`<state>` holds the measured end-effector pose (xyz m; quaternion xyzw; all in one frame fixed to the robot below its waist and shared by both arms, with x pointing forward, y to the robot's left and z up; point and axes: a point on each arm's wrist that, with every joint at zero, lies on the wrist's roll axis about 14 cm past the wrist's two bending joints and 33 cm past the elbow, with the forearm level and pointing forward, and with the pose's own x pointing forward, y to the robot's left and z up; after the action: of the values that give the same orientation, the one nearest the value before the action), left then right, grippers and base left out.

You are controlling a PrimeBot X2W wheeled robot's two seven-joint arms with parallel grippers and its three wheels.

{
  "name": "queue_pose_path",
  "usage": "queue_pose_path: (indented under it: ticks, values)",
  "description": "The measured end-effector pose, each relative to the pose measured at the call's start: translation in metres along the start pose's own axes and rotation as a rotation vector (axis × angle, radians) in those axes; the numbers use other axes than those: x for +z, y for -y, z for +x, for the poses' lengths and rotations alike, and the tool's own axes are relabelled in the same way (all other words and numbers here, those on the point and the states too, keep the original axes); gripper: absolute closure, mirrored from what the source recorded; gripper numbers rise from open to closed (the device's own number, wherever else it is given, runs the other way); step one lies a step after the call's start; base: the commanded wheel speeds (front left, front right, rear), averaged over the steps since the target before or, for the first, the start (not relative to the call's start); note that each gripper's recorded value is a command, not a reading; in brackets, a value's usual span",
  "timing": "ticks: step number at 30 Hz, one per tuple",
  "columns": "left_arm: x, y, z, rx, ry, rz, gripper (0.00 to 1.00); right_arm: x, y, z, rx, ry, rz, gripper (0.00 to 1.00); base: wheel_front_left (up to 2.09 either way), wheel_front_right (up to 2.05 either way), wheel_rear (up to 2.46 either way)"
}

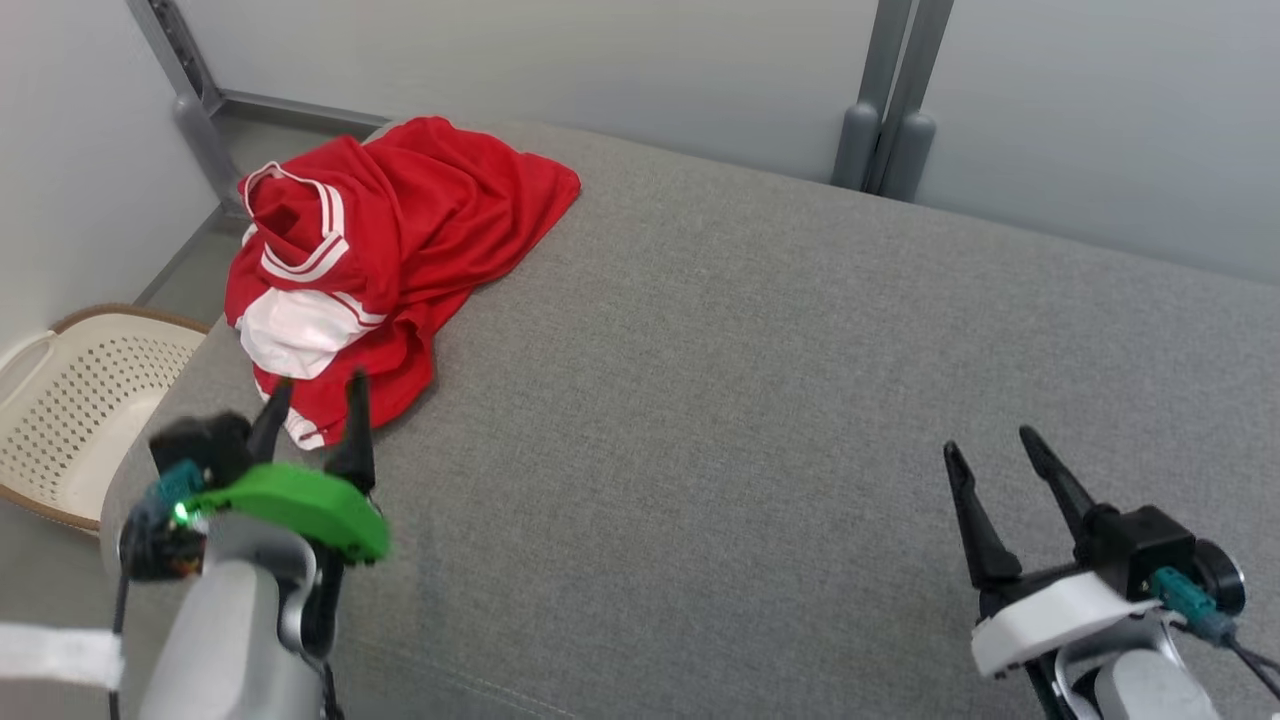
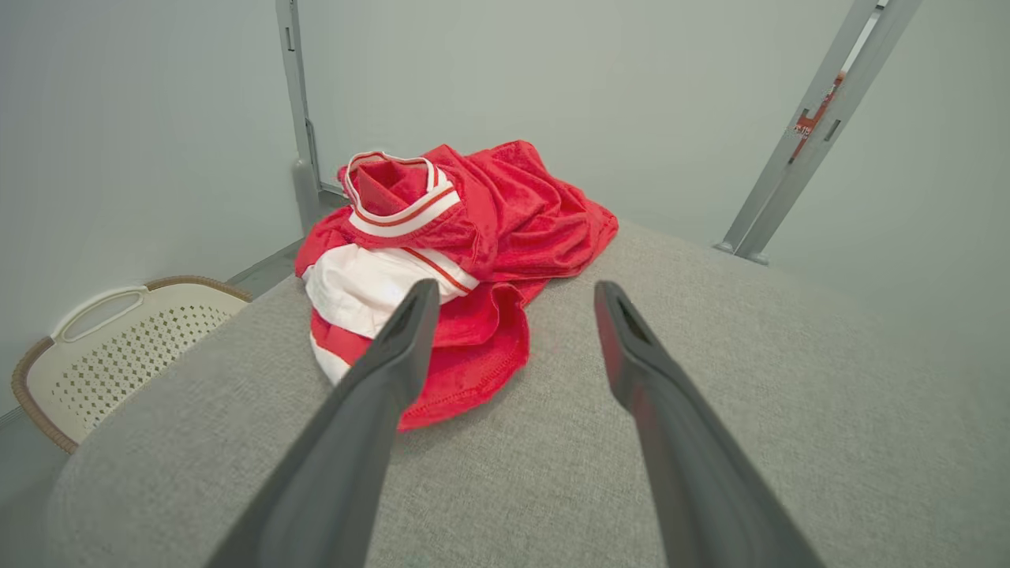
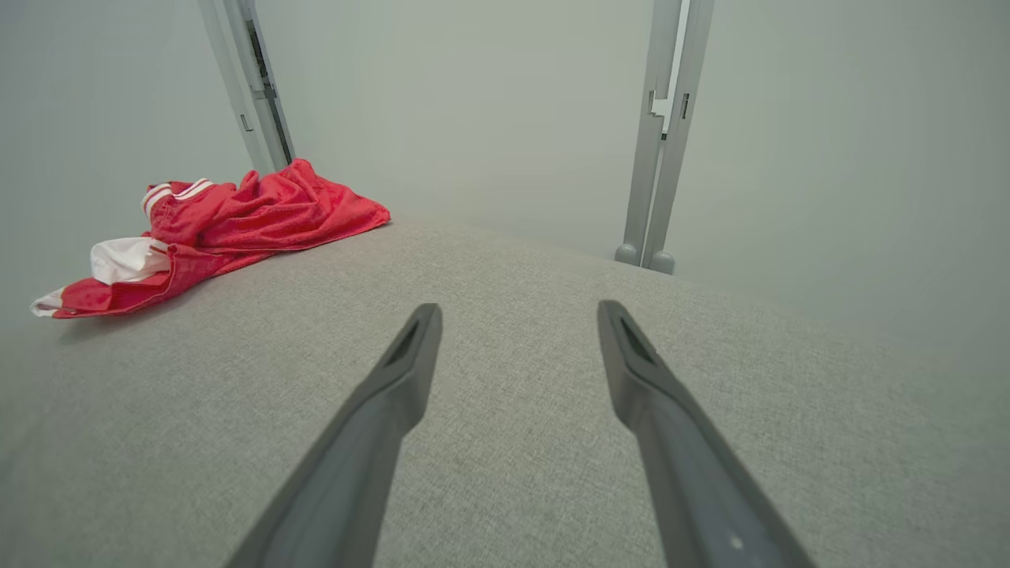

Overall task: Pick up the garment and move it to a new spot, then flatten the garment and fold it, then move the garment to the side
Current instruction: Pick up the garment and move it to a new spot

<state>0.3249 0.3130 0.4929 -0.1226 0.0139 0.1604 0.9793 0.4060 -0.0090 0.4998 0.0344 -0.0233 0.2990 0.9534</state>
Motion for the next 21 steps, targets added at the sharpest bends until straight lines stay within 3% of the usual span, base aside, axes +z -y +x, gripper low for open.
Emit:
queue_pose_path:
  ticks: [5, 9, 16, 21]
  values:
    - [0.039, 0.005, 0.064, 0.007, -0.041, -0.004, 0.00, 0.011, 0.011, 0.034, 0.045, 0.054, -0.038, 0.00, 0.00, 0.00, 0.00]
    - [0.037, 0.004, 0.108, 0.040, -0.145, 0.019, 0.00, -0.005, 0.031, 0.050, 0.040, 0.041, -0.035, 0.00, 0.00, 0.00, 0.00]
    - [-0.033, -0.015, 0.154, 0.174, -0.395, 0.040, 0.00, -0.069, 0.069, 0.042, -0.025, -0.086, 0.006, 0.00, 0.00, 0.00, 0.00]
    - [-0.080, -0.032, 0.160, 0.265, -0.523, 0.072, 0.00, -0.086, 0.093, 0.024, -0.092, -0.131, 0.013, 0.00, 0.00, 0.00, 0.00]
